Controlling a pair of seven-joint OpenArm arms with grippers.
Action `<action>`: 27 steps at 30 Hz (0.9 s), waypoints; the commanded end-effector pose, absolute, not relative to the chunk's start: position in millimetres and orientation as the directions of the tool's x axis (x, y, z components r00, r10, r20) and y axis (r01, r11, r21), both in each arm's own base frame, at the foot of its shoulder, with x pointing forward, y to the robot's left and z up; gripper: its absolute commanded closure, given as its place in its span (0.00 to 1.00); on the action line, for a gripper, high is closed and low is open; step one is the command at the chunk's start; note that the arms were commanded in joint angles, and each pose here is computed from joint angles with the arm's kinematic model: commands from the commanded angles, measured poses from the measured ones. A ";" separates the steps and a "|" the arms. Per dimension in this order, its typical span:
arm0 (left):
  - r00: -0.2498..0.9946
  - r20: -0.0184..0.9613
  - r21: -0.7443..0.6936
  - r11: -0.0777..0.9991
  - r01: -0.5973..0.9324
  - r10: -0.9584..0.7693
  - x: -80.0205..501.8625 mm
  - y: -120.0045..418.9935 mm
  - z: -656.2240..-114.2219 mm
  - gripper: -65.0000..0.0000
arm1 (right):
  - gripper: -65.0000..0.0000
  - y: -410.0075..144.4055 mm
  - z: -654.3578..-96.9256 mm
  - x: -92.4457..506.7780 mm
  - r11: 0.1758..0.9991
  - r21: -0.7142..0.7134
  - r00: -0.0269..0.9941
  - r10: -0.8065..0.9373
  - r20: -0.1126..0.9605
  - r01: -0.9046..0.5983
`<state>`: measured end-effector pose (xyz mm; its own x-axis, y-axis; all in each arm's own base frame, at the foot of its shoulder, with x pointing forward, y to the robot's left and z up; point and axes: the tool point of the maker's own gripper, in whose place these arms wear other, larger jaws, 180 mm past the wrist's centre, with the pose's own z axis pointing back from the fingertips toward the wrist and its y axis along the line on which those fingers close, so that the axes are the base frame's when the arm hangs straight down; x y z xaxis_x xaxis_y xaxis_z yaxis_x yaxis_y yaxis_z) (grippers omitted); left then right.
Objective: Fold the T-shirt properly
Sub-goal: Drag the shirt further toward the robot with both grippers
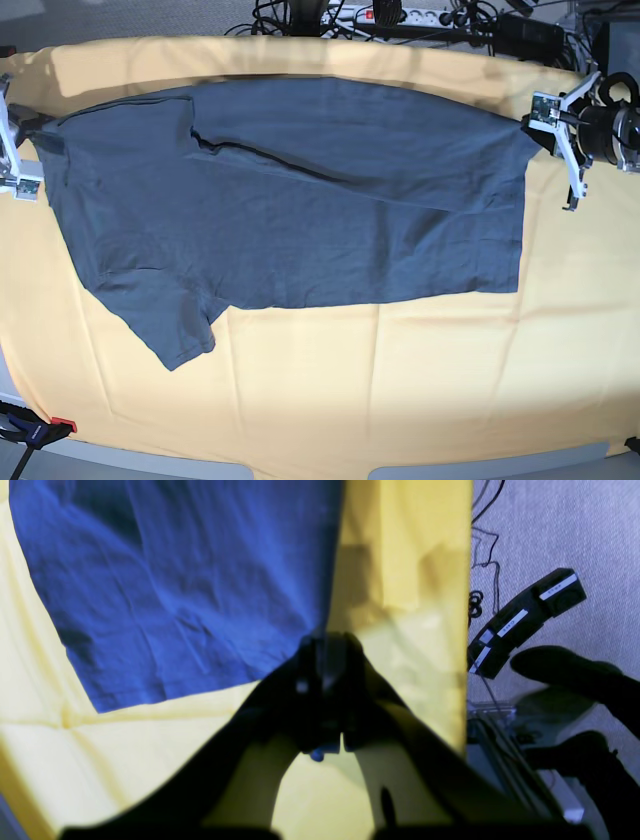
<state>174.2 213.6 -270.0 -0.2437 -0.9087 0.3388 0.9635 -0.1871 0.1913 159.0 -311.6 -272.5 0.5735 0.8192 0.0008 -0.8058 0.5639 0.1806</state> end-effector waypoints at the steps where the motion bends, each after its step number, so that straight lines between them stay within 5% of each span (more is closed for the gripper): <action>1: -0.255 0.346 0.205 -0.192 0.960 -0.903 176.3 210.1 -264.0 1.00 | 1.00 -313.2 -262.0 164.8 0.556 0.164 0.564 0.826 0.002 -0.815; 10: -0.217 0.338 0.185 -0.162 0.969 -0.916 175.6 213.1 -265.3 1.00 | 1.00 -310.2 -271.1 148.8 0.548 0.213 0.556 0.831 -0.025 -0.809; 14: -0.214 0.328 0.184 -0.160 0.970 -0.920 175.8 214.8 -266.0 1.00 | 1.00 -316.0 -284.0 125.0 0.480 0.207 0.462 0.877 -0.129 -0.853; 18: -0.213 0.332 0.181 -0.160 0.970 -0.919 174.9 214.2 -266.3 1.00 | 1.00 -290.8 -291.2 97.3 0.392 0.275 0.377 0.920 -0.108 -0.878; 27: -0.196 0.327 0.081 -0.179 0.980 -0.924 145.0 218.6 -286.3 1.00 | 1.00 -300.2 -323.4 41.7 0.374 0.322 0.318 0.924 -0.213 -0.870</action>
<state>142.1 221.1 -291.2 -0.1926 -0.9287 0.3170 0.9812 -0.1792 0.0711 37.9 -297.1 -328.2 0.3337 0.9210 -0.2011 -0.8630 0.3843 0.3279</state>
